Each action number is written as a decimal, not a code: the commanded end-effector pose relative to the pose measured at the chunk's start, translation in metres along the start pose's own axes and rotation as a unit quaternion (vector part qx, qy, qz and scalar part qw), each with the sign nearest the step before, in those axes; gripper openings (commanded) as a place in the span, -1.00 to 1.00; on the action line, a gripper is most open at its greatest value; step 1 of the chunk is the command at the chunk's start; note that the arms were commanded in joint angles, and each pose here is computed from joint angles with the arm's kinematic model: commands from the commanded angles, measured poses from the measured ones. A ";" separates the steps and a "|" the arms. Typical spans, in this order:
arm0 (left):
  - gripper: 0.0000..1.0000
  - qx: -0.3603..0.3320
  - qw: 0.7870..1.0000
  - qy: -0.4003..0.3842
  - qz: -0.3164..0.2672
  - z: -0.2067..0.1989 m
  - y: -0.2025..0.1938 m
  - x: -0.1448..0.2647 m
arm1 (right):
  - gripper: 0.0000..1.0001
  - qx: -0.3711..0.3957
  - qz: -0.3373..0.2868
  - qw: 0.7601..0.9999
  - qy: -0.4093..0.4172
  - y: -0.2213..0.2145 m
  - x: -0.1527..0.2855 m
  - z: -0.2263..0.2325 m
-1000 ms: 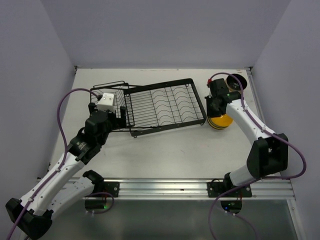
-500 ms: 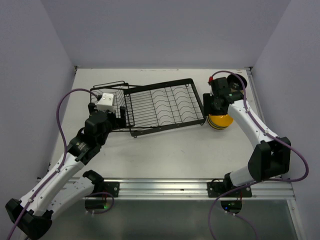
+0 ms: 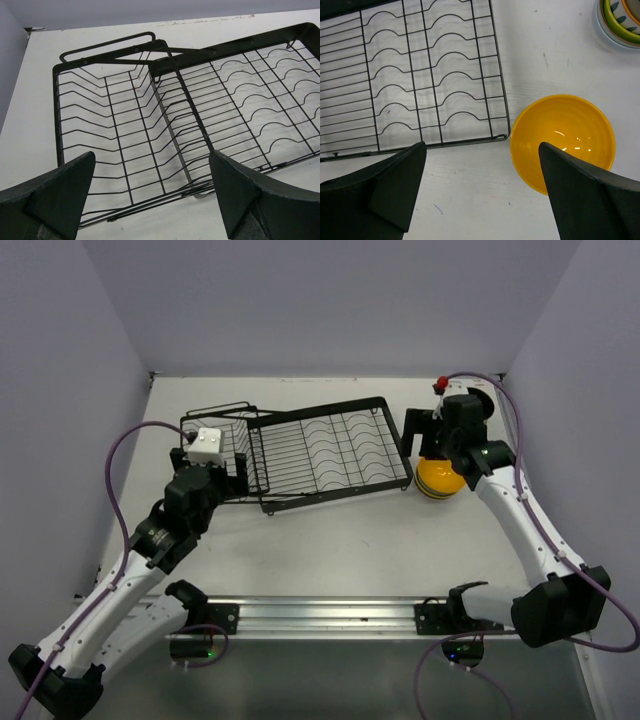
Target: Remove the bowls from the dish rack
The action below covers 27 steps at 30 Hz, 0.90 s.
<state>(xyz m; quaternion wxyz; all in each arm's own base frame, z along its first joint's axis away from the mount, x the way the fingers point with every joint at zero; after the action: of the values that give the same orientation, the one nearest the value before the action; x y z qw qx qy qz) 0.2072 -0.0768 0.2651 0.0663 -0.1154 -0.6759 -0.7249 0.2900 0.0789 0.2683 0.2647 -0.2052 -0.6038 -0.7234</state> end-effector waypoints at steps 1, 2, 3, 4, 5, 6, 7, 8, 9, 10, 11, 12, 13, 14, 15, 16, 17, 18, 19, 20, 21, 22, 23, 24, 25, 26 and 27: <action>1.00 0.004 1.000 0.021 -0.016 0.003 0.004 -0.002 | 0.97 -0.030 -0.042 0.999 0.001 0.008 -0.004 0.002; 1.00 0.004 1.000 0.022 -0.016 0.004 0.003 -0.002 | 0.97 -0.039 -0.044 0.998 0.000 0.004 -0.007 0.002; 1.00 0.004 1.000 0.024 -0.015 0.004 0.003 -0.002 | 0.97 -0.042 -0.044 0.998 -0.007 0.002 -0.008 0.000; 1.00 0.006 0.999 0.026 -0.018 0.004 0.004 -0.002 | 0.97 -0.046 -0.045 0.998 -0.014 0.002 -0.009 -0.002; 1.00 0.007 0.999 0.028 -0.018 0.004 0.004 -0.002 | 0.97 -0.049 -0.039 0.998 -0.024 -0.002 -0.010 -0.004; 1.00 0.006 0.999 0.029 -0.018 0.005 0.004 -0.002 | 0.97 -0.050 -0.038 0.998 -0.032 -0.004 -0.010 -0.006; 1.00 0.006 0.999 0.030 -0.017 0.005 0.004 -0.003 | 0.97 -0.049 -0.036 0.998 -0.034 -0.006 -0.011 -0.007; 1.00 0.005 0.999 0.029 -0.016 0.004 0.004 -0.003 | 0.97 -0.049 -0.030 0.998 -0.036 -0.010 -0.011 -0.008; 1.00 0.005 0.999 0.029 -0.015 0.004 0.003 -0.003 | 0.97 -0.050 -0.030 0.998 -0.031 -0.011 -0.008 -0.007; 1.00 0.003 0.999 0.031 -0.013 0.004 0.002 -0.004 | 0.97 -0.050 -0.030 0.998 -0.027 -0.012 -0.008 -0.007; 1.00 0.003 0.999 0.031 -0.013 0.004 0.002 -0.004 | 0.97 -0.050 -0.029 0.998 -0.023 -0.014 -0.008 -0.007; 1.00 0.002 0.999 0.034 -0.011 0.005 0.002 -0.004 | 0.97 -0.049 -0.032 0.998 -0.017 -0.014 -0.005 -0.006; 1.00 0.002 0.999 0.037 -0.011 0.005 0.002 -0.005 | 0.97 -0.050 -0.033 0.998 -0.016 -0.014 -0.005 -0.006; 1.00 0.002 0.999 0.037 -0.010 0.005 0.001 -0.004 | 0.97 -0.048 -0.034 0.998 -0.014 -0.014 -0.004 -0.005; 1.00 0.002 0.999 0.037 -0.010 0.005 0.001 -0.004 | 0.97 -0.049 -0.035 0.998 -0.015 -0.014 -0.003 -0.006; 1.00 0.002 0.999 0.038 -0.010 0.006 0.001 -0.004 | 0.97 -0.050 -0.035 0.998 -0.015 -0.015 -0.003 -0.006; 1.00 0.002 0.999 0.038 -0.010 0.005 0.001 -0.004 | 0.97 -0.049 -0.032 0.998 -0.016 -0.018 -0.004 -0.007; 1.00 0.001 0.999 0.039 -0.009 0.006 0.001 -0.004 | 0.97 -0.048 -0.030 0.998 -0.018 -0.020 -0.005 -0.008; 1.00 0.001 0.999 0.043 -0.010 0.007 0.001 -0.004 | 0.97 -0.050 -0.030 0.998 -0.020 -0.020 -0.005 -0.008; 1.00 0.001 0.999 0.044 -0.009 0.007 0.000 -0.004 | 0.97 -0.050 -0.028 0.998 -0.023 -0.022 -0.006 -0.009; 1.00 0.002 0.999 0.046 -0.010 0.007 0.001 -0.004 | 0.97 -0.050 -0.027 0.998 -0.021 -0.021 -0.005 -0.008; 1.00 0.001 0.999 0.049 -0.008 0.008 0.000 -0.005 | 0.97 -0.049 -0.027 0.998 -0.022 -0.021 -0.005 -0.008; 1.00 0.001 0.999 0.049 -0.008 0.008 0.000 -0.004 | 0.97 -0.050 -0.028 0.998 -0.020 -0.020 -0.006 -0.008; 1.00 0.001 0.999 0.050 -0.008 0.008 0.001 -0.005 | 0.97 -0.052 -0.030 0.998 -0.020 -0.020 -0.005 -0.008; 1.00 0.001 0.999 0.049 -0.008 0.008 0.001 -0.005 | 0.98 -0.052 -0.030 0.998 -0.019 -0.020 -0.006 -0.007; 1.00 0.001 0.999 0.050 -0.009 0.008 0.001 -0.004 | 0.97 -0.054 -0.031 0.998 -0.018 -0.021 -0.007 -0.008; 1.00 0.000 0.999 0.049 -0.008 0.008 0.000 -0.004 | 0.97 -0.054 -0.030 0.998 -0.018 -0.021 -0.007 -0.008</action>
<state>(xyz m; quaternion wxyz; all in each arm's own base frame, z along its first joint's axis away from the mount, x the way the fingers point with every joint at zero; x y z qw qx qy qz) 0.2098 -0.0698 0.2601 0.0973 -0.0921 -0.6679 -0.7321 0.2787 0.0744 0.2376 0.2398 -0.2333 -0.5788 -0.7436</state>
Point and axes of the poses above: each gripper's point midway between its finger pads, its own x axis back along the fingers, its own z axis along the line the jaws close on, y = z × x, the point moved 7 cm from there along x, back along the fingers, and after that the axes turned 3 degrees about -x, right-handed, at the moved point
